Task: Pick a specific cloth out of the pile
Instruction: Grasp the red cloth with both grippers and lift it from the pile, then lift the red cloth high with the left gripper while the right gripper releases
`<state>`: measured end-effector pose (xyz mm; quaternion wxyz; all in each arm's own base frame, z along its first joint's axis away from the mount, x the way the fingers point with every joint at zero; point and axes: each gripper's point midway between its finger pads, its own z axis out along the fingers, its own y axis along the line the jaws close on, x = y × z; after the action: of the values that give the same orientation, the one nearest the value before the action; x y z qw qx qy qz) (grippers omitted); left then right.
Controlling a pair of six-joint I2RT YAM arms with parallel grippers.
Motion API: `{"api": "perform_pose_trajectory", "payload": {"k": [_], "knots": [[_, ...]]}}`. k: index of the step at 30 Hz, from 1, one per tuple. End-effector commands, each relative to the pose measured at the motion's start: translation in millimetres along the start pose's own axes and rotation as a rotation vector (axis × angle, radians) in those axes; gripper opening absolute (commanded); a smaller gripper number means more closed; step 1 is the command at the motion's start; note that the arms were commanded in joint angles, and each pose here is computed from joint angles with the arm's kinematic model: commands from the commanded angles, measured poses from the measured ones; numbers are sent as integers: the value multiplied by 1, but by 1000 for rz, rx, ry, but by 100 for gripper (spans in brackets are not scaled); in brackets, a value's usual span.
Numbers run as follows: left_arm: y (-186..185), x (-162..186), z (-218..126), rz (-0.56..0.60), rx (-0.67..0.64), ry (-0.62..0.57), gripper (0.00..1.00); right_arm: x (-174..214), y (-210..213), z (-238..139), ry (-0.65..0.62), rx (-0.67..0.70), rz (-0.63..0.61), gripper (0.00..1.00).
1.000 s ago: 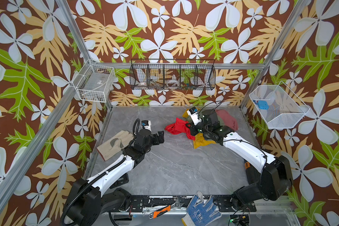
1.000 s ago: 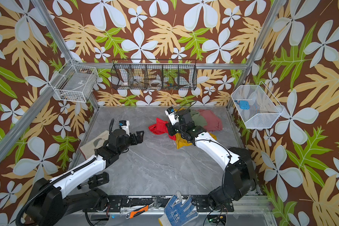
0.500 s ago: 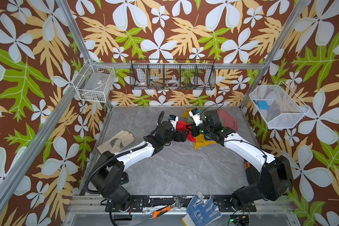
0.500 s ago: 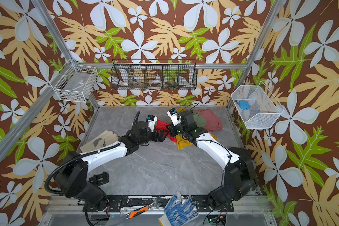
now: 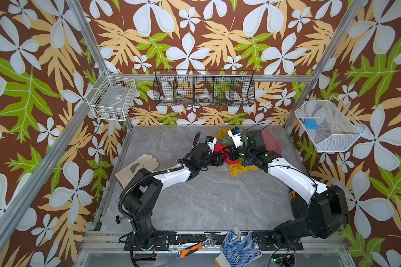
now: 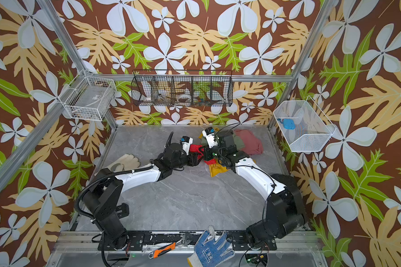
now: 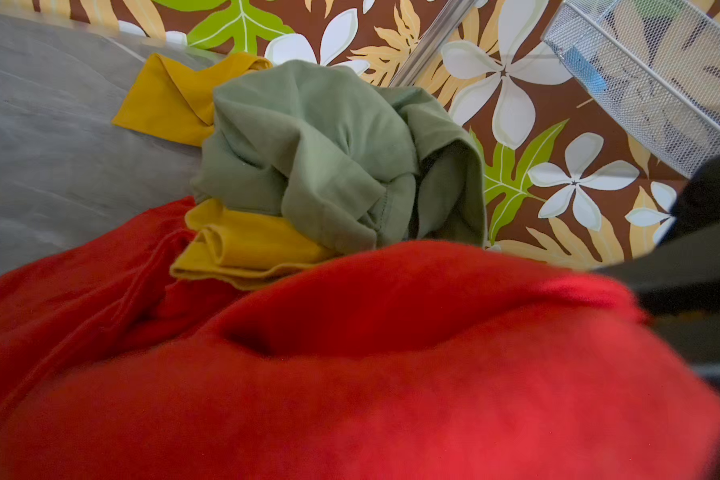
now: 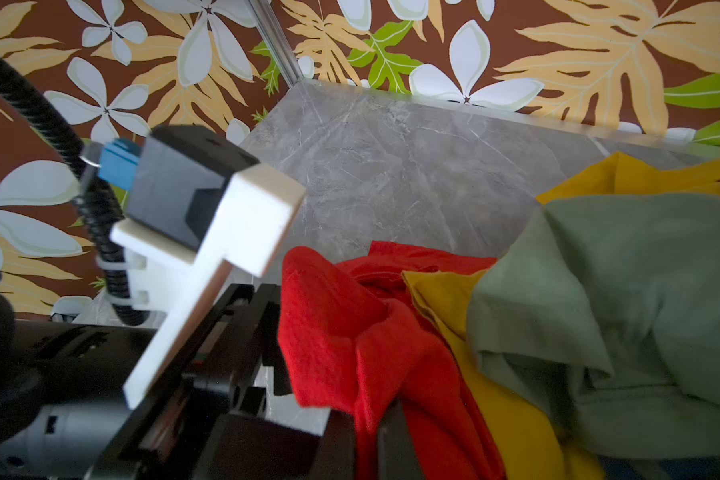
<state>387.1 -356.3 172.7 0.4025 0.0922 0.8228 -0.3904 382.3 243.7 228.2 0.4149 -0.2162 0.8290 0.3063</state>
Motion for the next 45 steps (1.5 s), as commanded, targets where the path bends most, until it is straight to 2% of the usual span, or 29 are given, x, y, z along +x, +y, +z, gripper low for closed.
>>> {"api": "perform_pose_trajectory", "payload": {"k": [1, 4, 7, 11, 12, 14, 17, 22, 28, 31, 36, 45], "knots": [[-7, -26, 0, -21, 16, -110, 32, -7, 14, 0, -24, -78, 10, 0], [-6, -34, -6, -24, -6, -148, 0, -1, 12, -2, -9, -71, 12, 0], [-7, -42, -20, -17, -20, -188, 0, 4, 4, -5, -5, -38, 22, 0], [-10, -50, -41, -12, -37, -221, 0, 7, -5, -9, -7, -14, 33, 11], [-11, -52, -45, -12, -42, -225, 0, 6, -5, -11, -9, -12, 32, 20], [-13, -56, -55, -10, -51, -239, 0, 2, -10, -13, -20, 22, 22, 30], [-17, -65, -71, 0, -69, -265, 0, -4, -16, -17, -44, 66, 15, 56], [-21, -81, -93, 17, -106, -305, 0, 0, -25, -17, -46, 98, 25, 60], [-37, -103, -119, 29, -102, -356, 0, 11, -41, -23, -49, 178, 37, 76], [-41, -106, -126, 27, -94, -361, 0, 25, -51, -21, -32, 203, 38, 77], [-43, -111, -135, 19, -98, -387, 0, 60, -67, -7, 55, 232, 39, 73], [-67, -157, -160, 80, -135, -449, 0, 112, -100, 10, 157, 341, 73, 73]]}}
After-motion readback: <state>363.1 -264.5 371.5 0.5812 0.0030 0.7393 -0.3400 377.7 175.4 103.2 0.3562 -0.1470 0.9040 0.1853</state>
